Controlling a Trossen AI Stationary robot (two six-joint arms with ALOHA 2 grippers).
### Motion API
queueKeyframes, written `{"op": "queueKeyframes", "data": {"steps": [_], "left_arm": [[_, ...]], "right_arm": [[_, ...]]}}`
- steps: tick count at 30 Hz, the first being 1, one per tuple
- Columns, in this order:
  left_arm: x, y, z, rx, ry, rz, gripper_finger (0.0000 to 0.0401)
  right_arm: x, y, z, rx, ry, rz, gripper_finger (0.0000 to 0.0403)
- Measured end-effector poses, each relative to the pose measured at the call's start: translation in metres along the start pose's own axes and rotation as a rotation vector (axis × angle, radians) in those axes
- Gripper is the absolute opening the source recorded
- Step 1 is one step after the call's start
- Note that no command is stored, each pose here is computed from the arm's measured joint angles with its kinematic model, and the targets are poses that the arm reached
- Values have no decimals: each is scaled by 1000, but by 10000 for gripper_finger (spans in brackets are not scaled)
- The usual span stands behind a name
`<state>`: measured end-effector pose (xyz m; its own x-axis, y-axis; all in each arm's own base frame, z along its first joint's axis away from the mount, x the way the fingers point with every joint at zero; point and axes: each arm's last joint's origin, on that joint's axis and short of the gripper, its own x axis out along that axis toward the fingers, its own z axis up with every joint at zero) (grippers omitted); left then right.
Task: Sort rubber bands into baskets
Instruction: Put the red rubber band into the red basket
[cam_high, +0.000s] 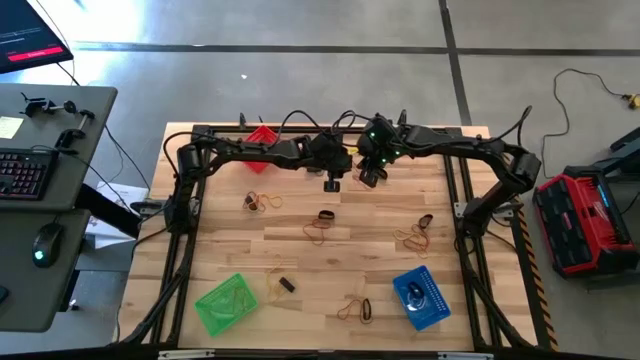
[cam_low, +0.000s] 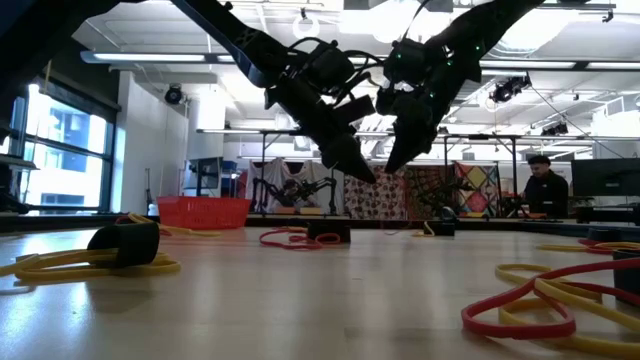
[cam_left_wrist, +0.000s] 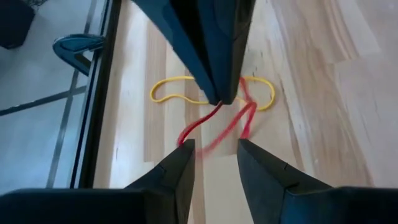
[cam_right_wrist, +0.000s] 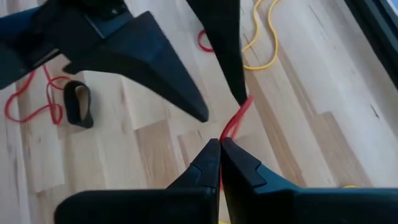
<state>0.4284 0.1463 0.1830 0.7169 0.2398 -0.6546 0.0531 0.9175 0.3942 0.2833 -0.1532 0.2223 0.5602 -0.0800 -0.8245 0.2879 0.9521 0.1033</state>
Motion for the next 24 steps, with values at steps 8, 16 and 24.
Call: {"op": "queueKeyframes", "data": {"steps": [8, 16, 24], "left_arm": [[0, 5, -4, -8, 13, 2, 13], [0, 7, -8, -16, 26, -14, 1], [-1, 14, -13, -42, 46, -6, 0]], "right_arm": [[0, 0, 1, -1, -9, 5, 0], [0, 0, 1, -2, -8, 5, 0], [0, 0, 1, 38, -14, 5, 3]]}}
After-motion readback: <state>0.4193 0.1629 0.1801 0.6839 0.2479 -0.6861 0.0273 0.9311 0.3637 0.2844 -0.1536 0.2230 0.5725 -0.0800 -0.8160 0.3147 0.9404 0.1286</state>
